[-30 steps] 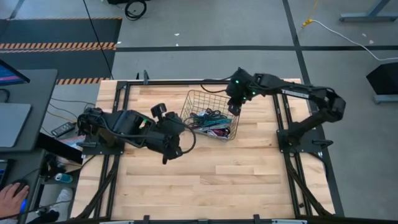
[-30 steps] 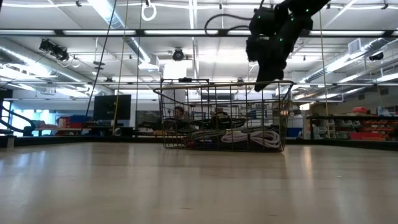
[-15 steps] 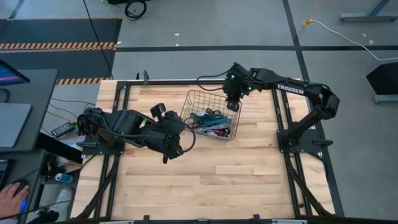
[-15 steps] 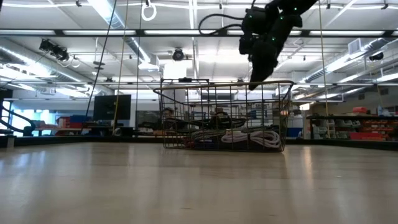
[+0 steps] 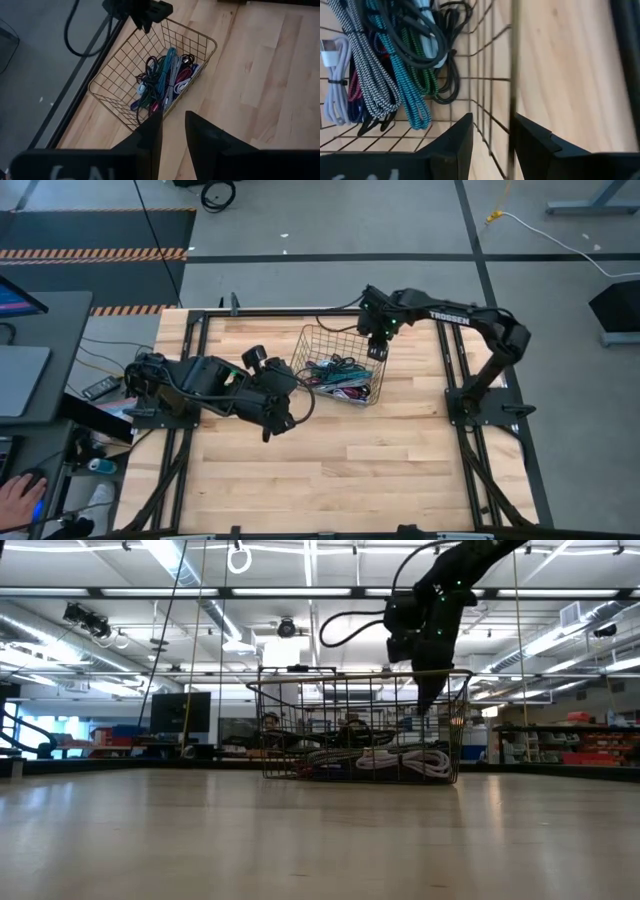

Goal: Pick and place USB-C Cables
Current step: Adjust the gold wire basket

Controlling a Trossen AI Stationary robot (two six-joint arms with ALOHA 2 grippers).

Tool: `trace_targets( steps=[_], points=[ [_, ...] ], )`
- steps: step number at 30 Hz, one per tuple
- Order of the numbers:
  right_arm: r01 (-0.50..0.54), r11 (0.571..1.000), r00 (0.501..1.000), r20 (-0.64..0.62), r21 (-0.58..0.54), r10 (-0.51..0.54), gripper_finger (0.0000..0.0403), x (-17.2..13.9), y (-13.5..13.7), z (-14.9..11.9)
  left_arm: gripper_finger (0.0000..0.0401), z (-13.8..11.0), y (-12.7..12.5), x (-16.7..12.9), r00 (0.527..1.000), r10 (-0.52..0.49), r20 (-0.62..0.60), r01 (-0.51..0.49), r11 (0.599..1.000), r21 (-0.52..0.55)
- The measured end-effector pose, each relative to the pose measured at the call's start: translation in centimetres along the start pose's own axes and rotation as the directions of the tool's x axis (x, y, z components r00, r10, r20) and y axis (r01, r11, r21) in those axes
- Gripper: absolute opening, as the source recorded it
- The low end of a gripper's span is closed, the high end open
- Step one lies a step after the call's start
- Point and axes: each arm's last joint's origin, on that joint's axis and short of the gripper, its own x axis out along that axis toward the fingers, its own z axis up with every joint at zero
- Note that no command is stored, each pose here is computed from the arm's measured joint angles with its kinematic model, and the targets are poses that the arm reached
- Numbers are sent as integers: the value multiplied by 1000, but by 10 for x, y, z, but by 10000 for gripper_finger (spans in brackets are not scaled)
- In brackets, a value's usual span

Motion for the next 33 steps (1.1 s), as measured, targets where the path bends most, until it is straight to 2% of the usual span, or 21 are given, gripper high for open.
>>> trace_targets(
  steps=[6,14,23,33],
  points=[
    [-35,999,998,-43,-13,35,119,17,0,2,89,0,0,0,1000,0,0,0,1000,0],
    [-112,994,994,-6,-11,112,14,12,4,4,89,0,0,0,1000,-1,1,1,1000,-1],
    [-222,974,975,-8,-38,221,8,12,12,2,89,0,0,0,1000,-1,2,1,1000,-5],
    [-314,924,949,-105,-220,298,5,15,51,1,89,0,0,0,1000,-1,2,1,1000,-6]
  ],
)
